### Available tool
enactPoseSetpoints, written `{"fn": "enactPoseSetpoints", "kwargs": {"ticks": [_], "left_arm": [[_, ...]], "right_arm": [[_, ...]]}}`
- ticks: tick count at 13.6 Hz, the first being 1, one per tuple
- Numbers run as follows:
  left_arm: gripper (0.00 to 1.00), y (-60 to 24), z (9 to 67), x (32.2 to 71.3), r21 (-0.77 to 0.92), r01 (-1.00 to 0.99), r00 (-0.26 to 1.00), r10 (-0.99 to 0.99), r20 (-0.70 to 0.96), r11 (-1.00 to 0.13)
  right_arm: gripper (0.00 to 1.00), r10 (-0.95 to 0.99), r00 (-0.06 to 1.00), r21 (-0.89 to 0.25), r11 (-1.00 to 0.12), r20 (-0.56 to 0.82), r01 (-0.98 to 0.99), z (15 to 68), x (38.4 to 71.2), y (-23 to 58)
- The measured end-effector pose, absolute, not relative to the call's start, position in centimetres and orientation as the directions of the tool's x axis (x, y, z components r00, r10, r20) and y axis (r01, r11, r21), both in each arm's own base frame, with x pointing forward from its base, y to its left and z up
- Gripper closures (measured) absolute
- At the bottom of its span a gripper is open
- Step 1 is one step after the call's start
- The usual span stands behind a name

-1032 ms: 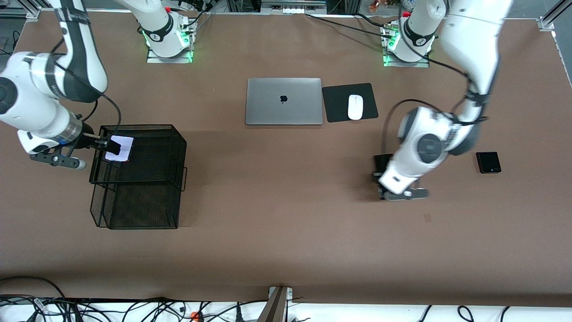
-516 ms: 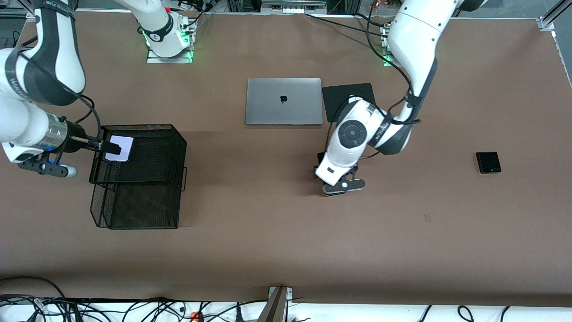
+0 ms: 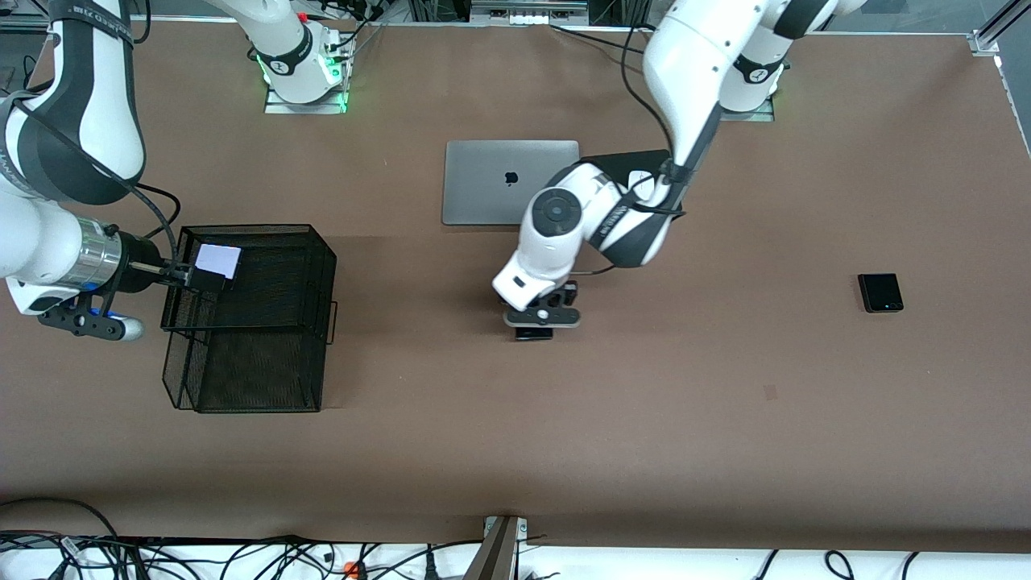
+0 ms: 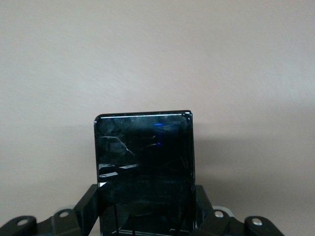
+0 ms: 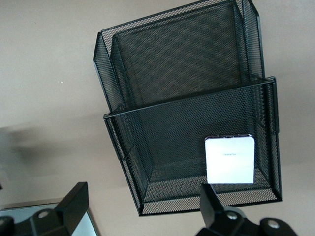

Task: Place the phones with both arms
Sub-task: 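Set the black phone down near the laptop with the left gripper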

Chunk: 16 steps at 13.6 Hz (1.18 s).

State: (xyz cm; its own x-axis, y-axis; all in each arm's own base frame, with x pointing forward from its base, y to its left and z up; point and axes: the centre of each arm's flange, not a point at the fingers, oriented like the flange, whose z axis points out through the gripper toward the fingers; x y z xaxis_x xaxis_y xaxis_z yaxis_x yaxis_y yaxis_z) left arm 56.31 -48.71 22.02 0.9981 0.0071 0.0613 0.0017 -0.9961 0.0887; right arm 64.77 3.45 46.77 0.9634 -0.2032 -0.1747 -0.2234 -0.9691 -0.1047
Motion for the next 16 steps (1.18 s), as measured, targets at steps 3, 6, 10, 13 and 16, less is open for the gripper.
{"fn": "enactPoseSetpoints", "kwargs": {"ticks": [3,6,10,13,16], "left_arm": [[0.20,-49.5,19.2,55.8,0.071,-0.025,0.999,-0.022,0.042,-0.997],[0.20,-49.2,17.9,55.9,0.060,-0.027,0.999,-0.025,0.035,-0.998],[0.15,-49.5,17.6,56.0,0.070,-0.028,0.999,-0.024,0.048,-0.997],[0.00,-50.1,18.1,56.0,0.086,-0.017,0.998,-0.012,0.067,-0.996],[0.00,-49.1,20.3,57.8,0.060,0.010,0.998,0.014,0.056,-0.998]], "right_arm": [[0.00,-0.201,0.964,-0.105,-0.970,-0.174,-0.221,46.8,64.8,3.5],[0.00,-0.199,0.965,-0.106,-0.970,-0.173,-0.219,46.8,64.9,3.5],[0.00,-0.198,0.965,-0.106,-0.970,-0.173,-0.219,46.8,64.8,3.5],[0.00,-0.197,0.965,-0.106,-0.970,-0.173,-0.218,46.8,64.8,3.6],[0.00,-0.191,0.966,-0.109,-0.971,-0.174,-0.212,46.8,64.8,4.0]]}}
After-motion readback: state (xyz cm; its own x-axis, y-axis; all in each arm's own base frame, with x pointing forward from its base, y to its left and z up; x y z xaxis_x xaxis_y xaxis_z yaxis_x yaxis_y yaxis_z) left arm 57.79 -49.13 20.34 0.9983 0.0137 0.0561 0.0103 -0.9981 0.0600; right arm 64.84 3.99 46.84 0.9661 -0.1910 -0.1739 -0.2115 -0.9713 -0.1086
